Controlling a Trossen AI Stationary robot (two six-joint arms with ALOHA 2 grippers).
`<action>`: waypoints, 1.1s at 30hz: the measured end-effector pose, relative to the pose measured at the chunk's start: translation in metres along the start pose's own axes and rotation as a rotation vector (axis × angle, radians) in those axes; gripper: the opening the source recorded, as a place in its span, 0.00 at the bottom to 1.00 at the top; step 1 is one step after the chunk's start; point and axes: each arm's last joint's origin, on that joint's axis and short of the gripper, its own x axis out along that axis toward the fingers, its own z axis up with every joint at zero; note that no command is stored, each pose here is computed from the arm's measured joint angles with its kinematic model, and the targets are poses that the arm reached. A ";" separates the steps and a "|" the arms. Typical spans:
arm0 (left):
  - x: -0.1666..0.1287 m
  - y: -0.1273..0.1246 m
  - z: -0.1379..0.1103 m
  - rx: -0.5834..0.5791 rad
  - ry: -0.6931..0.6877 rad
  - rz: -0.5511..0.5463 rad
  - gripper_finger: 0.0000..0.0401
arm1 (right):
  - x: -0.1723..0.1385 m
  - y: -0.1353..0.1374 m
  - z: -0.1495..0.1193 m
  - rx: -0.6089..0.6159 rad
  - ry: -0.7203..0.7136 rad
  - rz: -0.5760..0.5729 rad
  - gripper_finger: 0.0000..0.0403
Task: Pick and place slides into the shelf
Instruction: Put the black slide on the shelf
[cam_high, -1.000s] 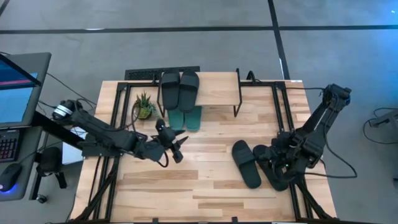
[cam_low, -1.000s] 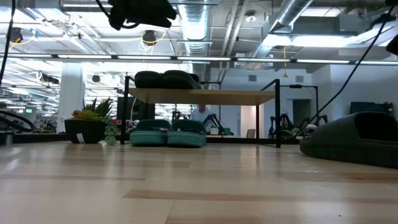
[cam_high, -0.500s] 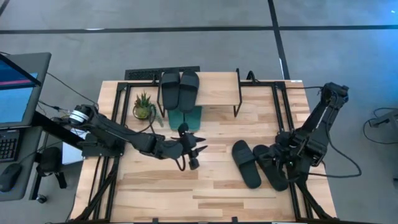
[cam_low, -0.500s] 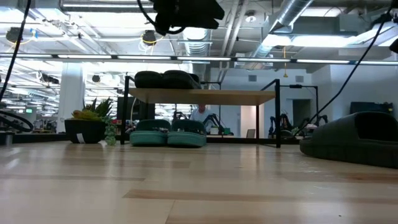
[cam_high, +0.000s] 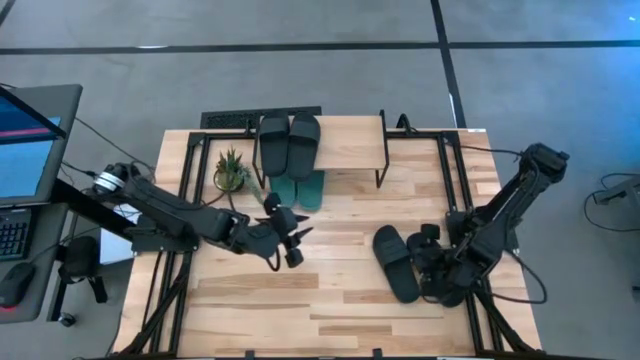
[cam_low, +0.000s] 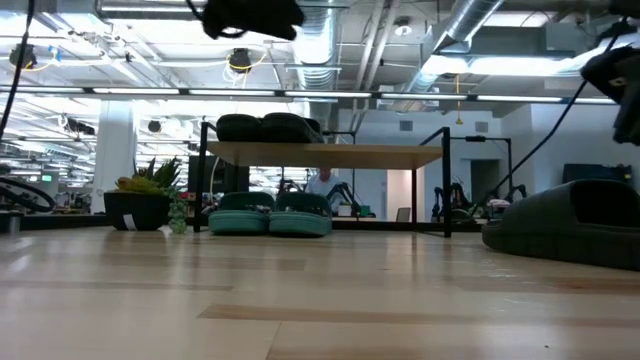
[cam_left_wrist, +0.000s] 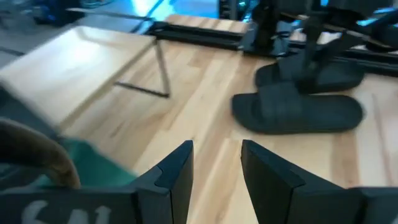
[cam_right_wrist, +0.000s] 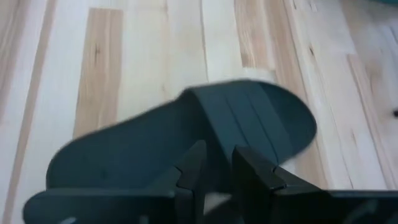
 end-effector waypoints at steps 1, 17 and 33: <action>-0.005 0.002 0.000 0.003 0.005 0.021 0.31 | 0.002 0.001 0.002 -0.011 -0.006 0.002 0.17; -0.068 0.017 -0.015 -0.009 0.026 0.193 0.31 | 0.030 0.006 0.011 -0.037 0.035 -0.020 0.40; -0.083 0.012 -0.027 -0.069 0.002 0.225 0.31 | 0.063 0.009 0.016 -0.167 0.177 -0.145 0.40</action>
